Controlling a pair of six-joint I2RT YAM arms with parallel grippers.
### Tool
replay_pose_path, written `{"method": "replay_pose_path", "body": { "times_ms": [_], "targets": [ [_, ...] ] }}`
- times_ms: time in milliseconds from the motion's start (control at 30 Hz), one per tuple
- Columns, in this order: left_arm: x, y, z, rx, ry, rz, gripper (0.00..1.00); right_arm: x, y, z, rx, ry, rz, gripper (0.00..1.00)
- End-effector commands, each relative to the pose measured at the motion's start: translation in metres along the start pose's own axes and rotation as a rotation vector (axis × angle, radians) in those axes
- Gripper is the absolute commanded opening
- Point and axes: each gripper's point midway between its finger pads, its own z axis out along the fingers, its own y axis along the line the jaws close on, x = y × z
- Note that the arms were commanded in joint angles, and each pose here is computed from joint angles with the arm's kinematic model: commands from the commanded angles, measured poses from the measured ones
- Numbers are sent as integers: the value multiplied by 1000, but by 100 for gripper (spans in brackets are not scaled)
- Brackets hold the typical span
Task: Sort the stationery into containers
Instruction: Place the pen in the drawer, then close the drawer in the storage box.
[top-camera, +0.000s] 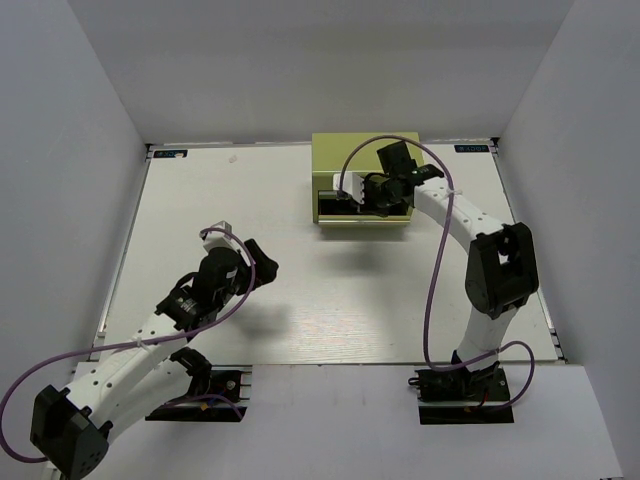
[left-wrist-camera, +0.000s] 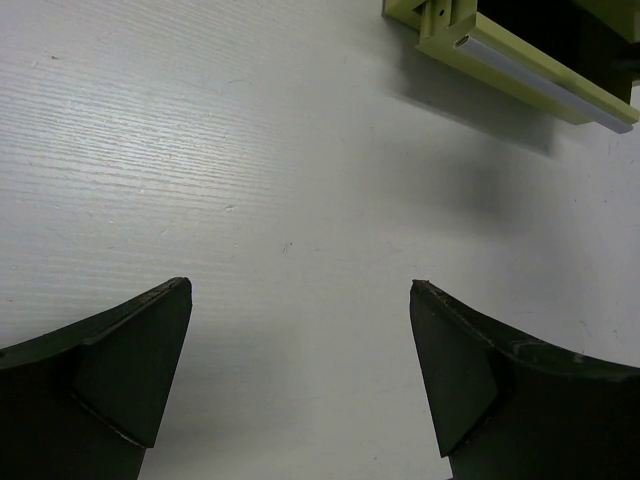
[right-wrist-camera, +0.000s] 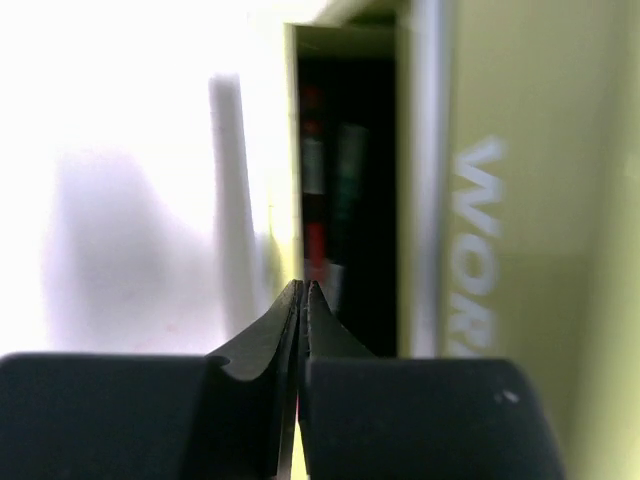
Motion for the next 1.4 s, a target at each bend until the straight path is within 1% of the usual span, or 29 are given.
{"method": "replay_pose_path", "body": {
  "times_ms": [0,67,100,133,200,400,433,467,533,567,633,667,733,767,833,867,900,1233,1367],
  "targets": [
    [-6,-7,1,23,-17,2,100,-24,36,-16,-135,-125,-54,0],
    [-6,-7,1,23,-17,2,100,-29,46,-17,-187,-158,-77,0],
    [-4,-6,2,17,-11,5,100,-23,59,-14,-248,-147,-76,0],
    [-4,-6,2,17,-11,5,100,-27,62,-14,-264,-163,-81,0],
    [-4,-6,2,17,-11,5,100,-20,68,-6,-299,-151,-69,0],
    [-5,-8,0,30,-11,2,100,3,59,22,-264,-55,-21,0],
    [-5,-8,0,30,-11,2,100,5,49,26,-225,-52,-18,0],
    [-5,-8,0,30,-11,2,100,8,47,29,-209,-19,-25,0],
    [-5,-8,0,30,-11,2,100,13,41,40,-168,-1,-12,0],
    [-5,-8,0,30,-11,2,100,20,35,42,-135,41,-13,0],
    [-5,-8,0,30,-11,2,100,25,29,47,-91,61,6,0],
    [-5,-8,0,30,-11,2,100,30,19,49,-34,98,-1,0],
    [-5,-8,0,30,-11,2,100,34,7,48,41,111,7,0],
    [-5,-8,0,30,-11,2,100,30,-4,49,91,97,-2,0],
    [-5,-8,0,30,-11,2,100,35,-8,47,130,129,-9,0],
    [-3,-7,2,23,-5,5,100,33,-16,47,167,122,-10,0],
    [-5,-9,2,29,-11,2,100,39,-19,46,190,150,-6,0],
    [-7,-12,3,28,-10,12,100,49,-45,46,325,197,-5,7],
    [-7,-12,3,28,-10,12,100,47,-52,43,346,194,-11,10]
  ]
}}
